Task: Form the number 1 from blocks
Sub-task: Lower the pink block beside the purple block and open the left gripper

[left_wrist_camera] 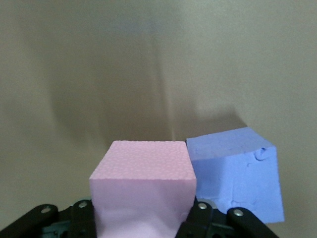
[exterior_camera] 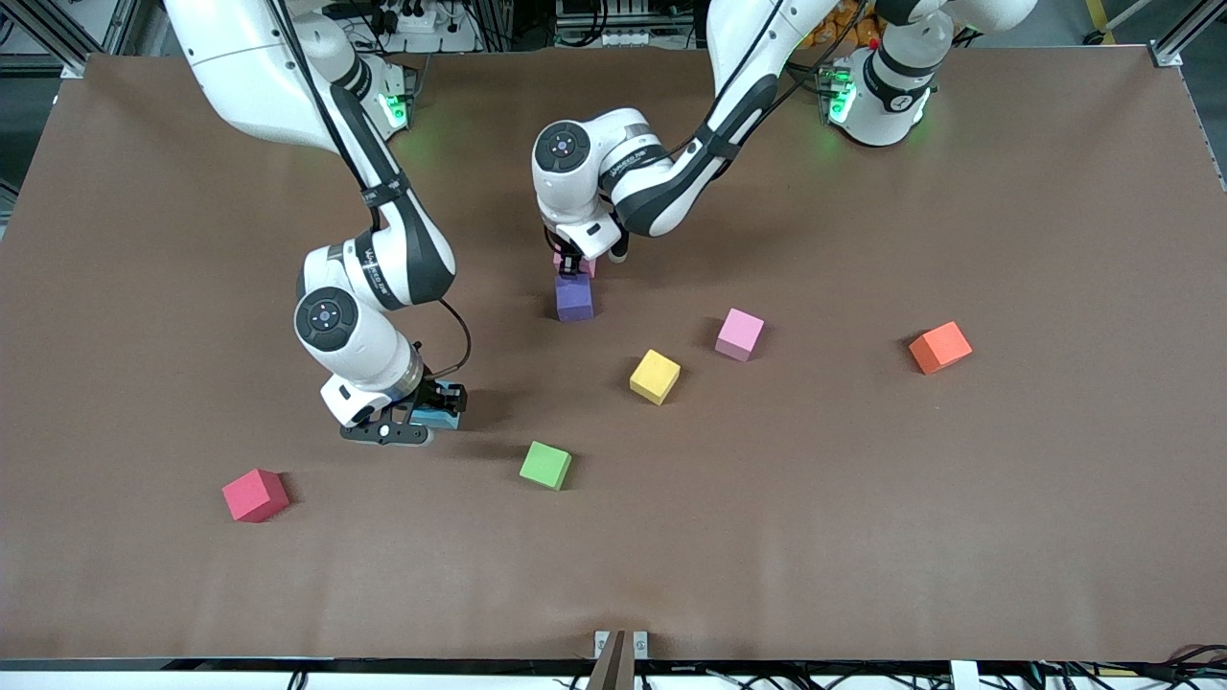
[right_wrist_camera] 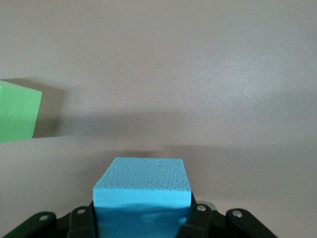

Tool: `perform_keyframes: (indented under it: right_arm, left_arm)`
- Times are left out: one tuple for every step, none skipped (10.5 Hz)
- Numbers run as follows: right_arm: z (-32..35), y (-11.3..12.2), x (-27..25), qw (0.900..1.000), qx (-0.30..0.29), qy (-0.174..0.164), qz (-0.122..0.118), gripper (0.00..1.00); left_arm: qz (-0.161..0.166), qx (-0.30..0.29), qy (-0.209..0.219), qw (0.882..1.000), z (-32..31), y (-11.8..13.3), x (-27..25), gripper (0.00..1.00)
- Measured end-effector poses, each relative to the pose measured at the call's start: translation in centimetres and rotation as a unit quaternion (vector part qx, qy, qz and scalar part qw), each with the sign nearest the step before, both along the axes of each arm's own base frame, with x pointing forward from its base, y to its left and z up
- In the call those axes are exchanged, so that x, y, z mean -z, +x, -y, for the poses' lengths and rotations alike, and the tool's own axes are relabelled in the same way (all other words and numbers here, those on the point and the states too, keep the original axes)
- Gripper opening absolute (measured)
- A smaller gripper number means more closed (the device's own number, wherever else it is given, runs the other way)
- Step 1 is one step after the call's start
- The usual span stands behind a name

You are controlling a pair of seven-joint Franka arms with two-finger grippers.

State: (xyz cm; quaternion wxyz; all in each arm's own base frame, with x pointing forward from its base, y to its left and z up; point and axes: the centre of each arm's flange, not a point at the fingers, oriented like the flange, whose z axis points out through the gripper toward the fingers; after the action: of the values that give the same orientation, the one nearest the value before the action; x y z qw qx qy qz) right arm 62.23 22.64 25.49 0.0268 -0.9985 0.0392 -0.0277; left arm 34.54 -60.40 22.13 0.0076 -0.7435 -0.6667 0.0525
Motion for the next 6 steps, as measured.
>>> perform_keyframes:
  right_arm:
    - [-0.06, -0.01, -0.01, 1.000, 0.003, 0.004, -0.001, 0.59]
    - [-0.12, -0.02, -0.03, 1.000, 0.008, 0.008, -0.002, 0.59]
    - [0.03, 0.05, -0.07, 1.000, 0.011, 0.009, -0.001, 0.59]
    - [0.25, 0.13, -0.11, 1.000, 0.014, 0.008, 0.000, 0.59]
    - [0.29, 0.16, -0.13, 1.000, 0.016, 0.009, 0.000, 0.59]
    - [0.22, 0.14, -0.15, 1.000, 0.016, 0.010, 0.000, 0.59]
  left_arm:
    - [0.001, 0.001, 0.000, 1.000, 0.06, 0.01, -0.01, 0.58]
    - [0.001, 0.001, -0.001, 1.000, 0.12, 0.01, -0.02, 0.58]
    - [0.001, 0.001, -0.001, 1.000, 0.14, 0.01, -0.01, 0.58]
    - [0.001, 0.002, 0.000, 1.000, 0.14, -0.01, 0.08, 0.58]
    - [0.000, 0.002, 0.000, 1.000, 0.13, -0.02, 0.22, 0.58]
    - [0.000, 0.007, 0.000, 1.000, 0.13, -0.03, 0.30, 0.58]
